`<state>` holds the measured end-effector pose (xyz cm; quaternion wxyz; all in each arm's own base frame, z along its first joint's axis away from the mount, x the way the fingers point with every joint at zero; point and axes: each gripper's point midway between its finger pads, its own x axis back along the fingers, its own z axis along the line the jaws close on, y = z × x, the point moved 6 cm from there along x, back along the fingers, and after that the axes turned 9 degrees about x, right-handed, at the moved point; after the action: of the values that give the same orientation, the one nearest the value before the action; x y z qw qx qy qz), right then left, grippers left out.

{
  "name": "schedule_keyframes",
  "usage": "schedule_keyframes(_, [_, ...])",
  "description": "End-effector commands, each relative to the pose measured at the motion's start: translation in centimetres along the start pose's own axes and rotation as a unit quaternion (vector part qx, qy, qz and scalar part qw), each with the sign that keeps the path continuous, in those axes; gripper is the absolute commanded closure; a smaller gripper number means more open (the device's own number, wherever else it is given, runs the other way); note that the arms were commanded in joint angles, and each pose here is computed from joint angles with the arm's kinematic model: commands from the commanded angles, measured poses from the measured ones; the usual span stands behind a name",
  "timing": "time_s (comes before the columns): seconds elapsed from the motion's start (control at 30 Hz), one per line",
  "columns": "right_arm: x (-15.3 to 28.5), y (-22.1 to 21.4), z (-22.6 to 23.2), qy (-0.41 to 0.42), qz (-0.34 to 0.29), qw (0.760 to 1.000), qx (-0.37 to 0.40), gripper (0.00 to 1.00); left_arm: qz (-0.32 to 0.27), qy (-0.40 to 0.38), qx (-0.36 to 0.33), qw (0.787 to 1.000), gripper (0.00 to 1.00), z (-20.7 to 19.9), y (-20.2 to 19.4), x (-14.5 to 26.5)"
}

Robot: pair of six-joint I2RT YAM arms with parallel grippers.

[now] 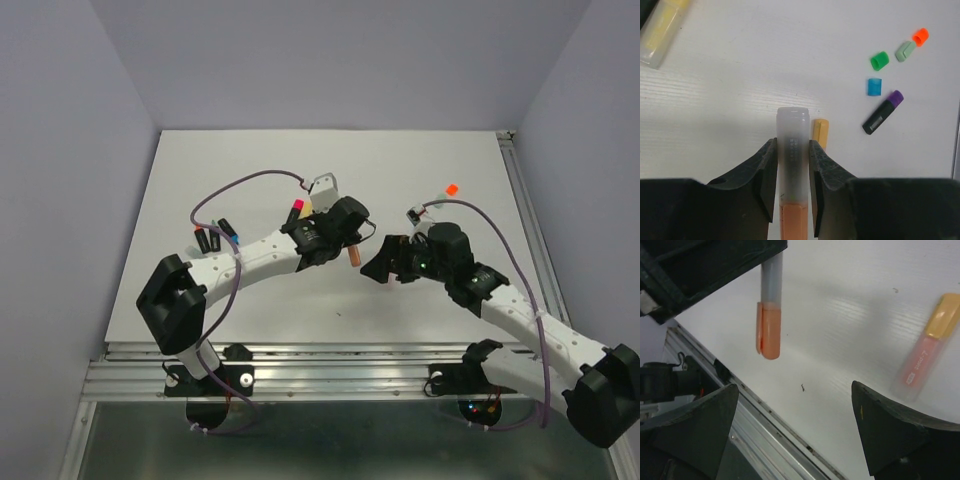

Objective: Open the pen caps

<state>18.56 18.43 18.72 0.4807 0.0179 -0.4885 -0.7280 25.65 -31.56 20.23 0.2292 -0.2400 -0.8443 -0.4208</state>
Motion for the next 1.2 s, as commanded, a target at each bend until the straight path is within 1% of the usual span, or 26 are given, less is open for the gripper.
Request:
schedule_keyframes(0.0, [-1.0,3.9,2.0,0.021,-0.067,0.997,0.031,0.01,-0.014,-0.033,0.051,0.998,1.00,-1.1,1.4,1.5])
schedule_keyframes(0.03, [-1.3,4.6,2.5,0.032,-0.085,0.995,0.038,0.02,-0.013,-0.033,0.053,0.998,1.00,-0.8,1.2,1.5])
schedule_keyframes(0.07, [-1.8,4.3,2.9,0.037,-0.083,0.995,0.042,0.03,-0.010,-0.036,0.057,0.998,1.00,-0.8,1.1,1.6])
schedule_keyframes(0.1, [-2.0,4.7,3.4,0.046,-0.099,0.993,0.047,0.03,-0.009,-0.035,0.058,0.998,1.00,-0.5,1.0,1.6])
schedule_keyframes(0.23, [-3.0,4.7,4.2,0.059,-0.097,0.992,0.056,0.06,0.002,-0.046,0.071,0.996,1.00,-0.4,0.6,1.8])
schedule_keyframes(0.43, [-4.4,3.9,4.2,0.054,-0.077,0.994,0.049,0.20,0.007,-0.059,0.081,0.995,1.00,-0.5,0.7,2.2])
schedule_keyframes(0.57, [-4.8,3.2,4.2,0.054,-0.071,0.995,0.038,0.37,0.001,-0.060,0.085,0.995,1.00,-0.2,0.8,2.5])
schedule_keyframes(0.6, [-4.8,3.1,4.3,0.058,-0.069,0.995,0.037,0.44,0.001,-0.061,0.088,0.994,1.00,-0.2,0.9,2.5])
schedule_keyframes(0.67, [-4.9,3.0,4.5,0.066,-0.067,0.995,0.037,0.50,0.002,-0.064,0.088,0.994,1.00,-0.3,0.9,2.7])
schedule_keyframes(0.7, [-4.9,2.9,4.8,0.072,-0.065,0.995,0.037,0.59,0.002,-0.063,0.090,0.994,1.00,-0.2,0.9,2.6])
schedule_keyframes(0.73, [-4.9,2.8,4.8,0.074,-0.062,0.995,0.033,0.64,0.001,-0.064,0.091,0.994,1.00,-0.2,0.9,2.7])
schedule_keyframes(0.77, [-4.9,2.7,4.9,0.078,-0.058,0.995,0.032,0.73,-0.002,-0.064,0.096,0.993,1.00,-0.1,1.1,2.7])
schedule_keyframes(0.87, [-4.8,2.1,5.0,0.081,-0.040,0.996,0.026,0.85,-0.018,-0.063,0.104,0.992,1.00,-0.1,1.9,2.9])
schedule_keyframes(0.9, [-4.6,1.7,5.2,0.090,-0.030,0.995,0.026,0.93,-0.027,-0.067,0.109,0.991,1.00,-0.2,2.5,3.2])
schedule_keyframes(0.93, [-4.5,1.3,5.2,0.092,-0.022,0.995,0.023,0.98,-0.048,-0.062,0.117,0.990,1.00,0.1,3.6,3.1])
schedule_keyframes(1.13, [-2.1,-1.0,6.2,0.141,0.015,0.989,0.029,0.99,-0.113,-0.039,0.129,0.984,1.00,2.0,8.4,2.4])
schedule_keyframes(1.17, [-1.7,-1.5,6.3,0.151,0.022,0.988,0.029,0.99,-0.138,-0.019,0.139,0.980,1.00,3.1,9.9,2.0])
